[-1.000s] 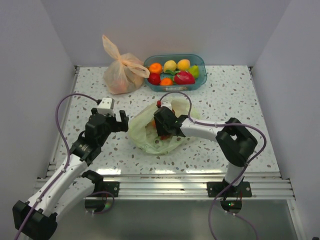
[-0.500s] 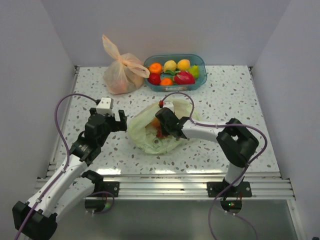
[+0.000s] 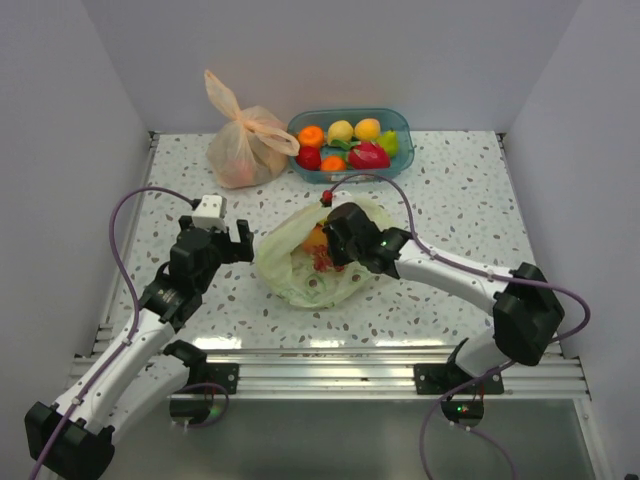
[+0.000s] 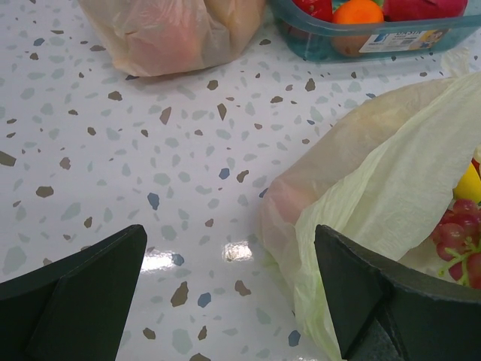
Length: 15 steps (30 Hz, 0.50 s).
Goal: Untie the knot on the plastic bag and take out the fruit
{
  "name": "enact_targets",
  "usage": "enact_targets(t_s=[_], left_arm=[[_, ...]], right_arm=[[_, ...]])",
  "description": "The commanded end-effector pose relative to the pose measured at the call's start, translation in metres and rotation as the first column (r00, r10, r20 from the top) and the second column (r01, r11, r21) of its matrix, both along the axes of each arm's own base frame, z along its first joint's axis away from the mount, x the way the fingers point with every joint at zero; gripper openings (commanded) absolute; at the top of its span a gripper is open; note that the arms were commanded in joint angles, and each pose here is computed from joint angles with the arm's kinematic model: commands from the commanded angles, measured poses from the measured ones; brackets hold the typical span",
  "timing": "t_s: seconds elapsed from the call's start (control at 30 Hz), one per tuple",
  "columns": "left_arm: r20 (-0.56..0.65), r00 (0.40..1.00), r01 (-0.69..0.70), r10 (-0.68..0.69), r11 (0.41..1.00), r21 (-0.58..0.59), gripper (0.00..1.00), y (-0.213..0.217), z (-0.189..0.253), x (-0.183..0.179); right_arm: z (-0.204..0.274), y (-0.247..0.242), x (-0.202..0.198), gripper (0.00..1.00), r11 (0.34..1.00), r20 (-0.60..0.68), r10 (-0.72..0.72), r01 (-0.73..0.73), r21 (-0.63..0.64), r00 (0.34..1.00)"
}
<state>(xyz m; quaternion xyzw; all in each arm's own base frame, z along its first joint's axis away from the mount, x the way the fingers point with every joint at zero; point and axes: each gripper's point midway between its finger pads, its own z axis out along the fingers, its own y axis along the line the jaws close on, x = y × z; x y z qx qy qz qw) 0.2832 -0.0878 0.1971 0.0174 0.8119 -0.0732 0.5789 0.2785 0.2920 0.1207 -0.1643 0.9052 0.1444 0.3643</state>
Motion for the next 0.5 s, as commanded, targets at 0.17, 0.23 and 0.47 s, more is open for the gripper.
enact_targets(t_s=[0.17,0.23,0.47], left_arm=[[0.063,0.998,-0.029,0.03,1.0,-0.011,1.0,0.005,0.018,0.006],[0.063,0.998,-0.026,0.027,1.0,-0.011,1.0,0.005,0.018,0.006],[0.063,0.998,-0.024,0.025,1.0,-0.016,1.0,0.004,0.018,0.006]], right_arm=[[0.133,0.016,-0.006,0.0,0.974,0.172,0.195,-0.211,0.08,0.965],[0.15,0.012,-0.005,0.0,0.971,0.198,0.218,-0.232,0.052,0.956],[0.222,0.001,0.041,0.0,0.98,0.361,0.193,-0.195,-0.031,0.912]])
